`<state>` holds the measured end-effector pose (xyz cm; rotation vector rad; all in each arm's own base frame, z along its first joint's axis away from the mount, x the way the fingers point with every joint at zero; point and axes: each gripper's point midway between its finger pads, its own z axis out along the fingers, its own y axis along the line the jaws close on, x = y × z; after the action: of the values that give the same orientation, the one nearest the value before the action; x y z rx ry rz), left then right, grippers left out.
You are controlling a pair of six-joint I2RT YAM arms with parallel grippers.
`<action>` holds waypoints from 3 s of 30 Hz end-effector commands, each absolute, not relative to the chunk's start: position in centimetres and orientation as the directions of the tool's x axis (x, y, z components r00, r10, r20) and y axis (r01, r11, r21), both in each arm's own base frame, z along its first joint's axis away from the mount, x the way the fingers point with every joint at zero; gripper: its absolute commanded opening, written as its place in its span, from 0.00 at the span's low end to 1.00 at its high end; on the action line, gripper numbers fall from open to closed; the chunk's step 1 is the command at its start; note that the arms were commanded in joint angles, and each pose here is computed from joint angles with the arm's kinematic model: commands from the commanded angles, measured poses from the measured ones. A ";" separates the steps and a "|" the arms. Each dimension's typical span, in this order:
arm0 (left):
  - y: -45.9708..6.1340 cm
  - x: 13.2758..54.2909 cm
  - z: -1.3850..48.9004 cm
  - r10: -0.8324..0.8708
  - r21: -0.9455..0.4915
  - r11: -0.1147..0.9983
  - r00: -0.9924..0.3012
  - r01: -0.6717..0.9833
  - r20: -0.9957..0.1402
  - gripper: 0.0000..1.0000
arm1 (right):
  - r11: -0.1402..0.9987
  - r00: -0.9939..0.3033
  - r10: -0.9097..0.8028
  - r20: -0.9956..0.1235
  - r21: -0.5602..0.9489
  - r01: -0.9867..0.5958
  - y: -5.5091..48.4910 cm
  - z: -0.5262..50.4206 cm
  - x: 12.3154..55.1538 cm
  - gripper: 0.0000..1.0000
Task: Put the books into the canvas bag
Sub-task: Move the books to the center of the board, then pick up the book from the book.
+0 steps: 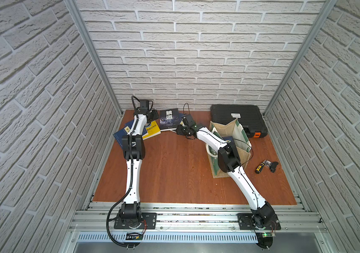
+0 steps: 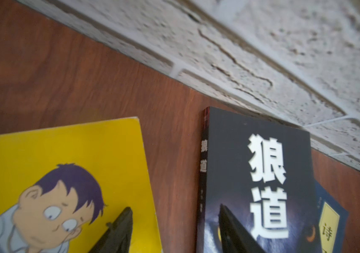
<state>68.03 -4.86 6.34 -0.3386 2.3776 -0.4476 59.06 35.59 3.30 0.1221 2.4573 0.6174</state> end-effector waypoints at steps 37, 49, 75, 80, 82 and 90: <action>-24.5 48.6 -0.9 -0.193 -0.521 0.850 -0.965 -0.074 -0.178 0.49 | 0.910 -0.983 0.114 -0.145 0.412 0.044 29.0 -4.0 44.9 0.05; -23.3 34.8 1.0 -0.284 -0.565 0.807 -0.951 -0.169 -0.121 0.49 | 0.931 -0.985 -0.172 -0.021 0.325 -0.169 32.1 -2.2 29.8 0.06; -18.2 33.4 7.8 -0.286 -0.748 0.661 -0.941 -0.056 -0.182 0.56 | 0.977 -0.965 -0.159 -0.211 0.105 -0.184 27.9 8.4 33.3 0.39; -19.7 32.9 6.4 -0.252 -0.758 0.650 -0.957 -0.056 -0.145 0.55 | 0.990 -0.987 -0.074 -0.145 0.109 -0.090 27.1 4.5 34.3 0.40; -20.2 32.5 5.6 -0.246 -0.758 0.648 -0.961 -0.068 -0.123 0.55 | 0.991 -0.991 -0.059 -0.120 0.116 -0.073 27.1 3.2 34.1 0.40; -21.6 30.5 2.5 -0.210 -0.719 0.689 -0.975 -0.098 -0.069 0.59 | 0.975 -0.996 -0.063 -0.066 0.207 -0.075 28.5 0.6 33.2 0.39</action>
<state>32.08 -20.29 4.54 -0.2723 2.6877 -1.1374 34.59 27.82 3.38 -0.0975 3.0056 0.2848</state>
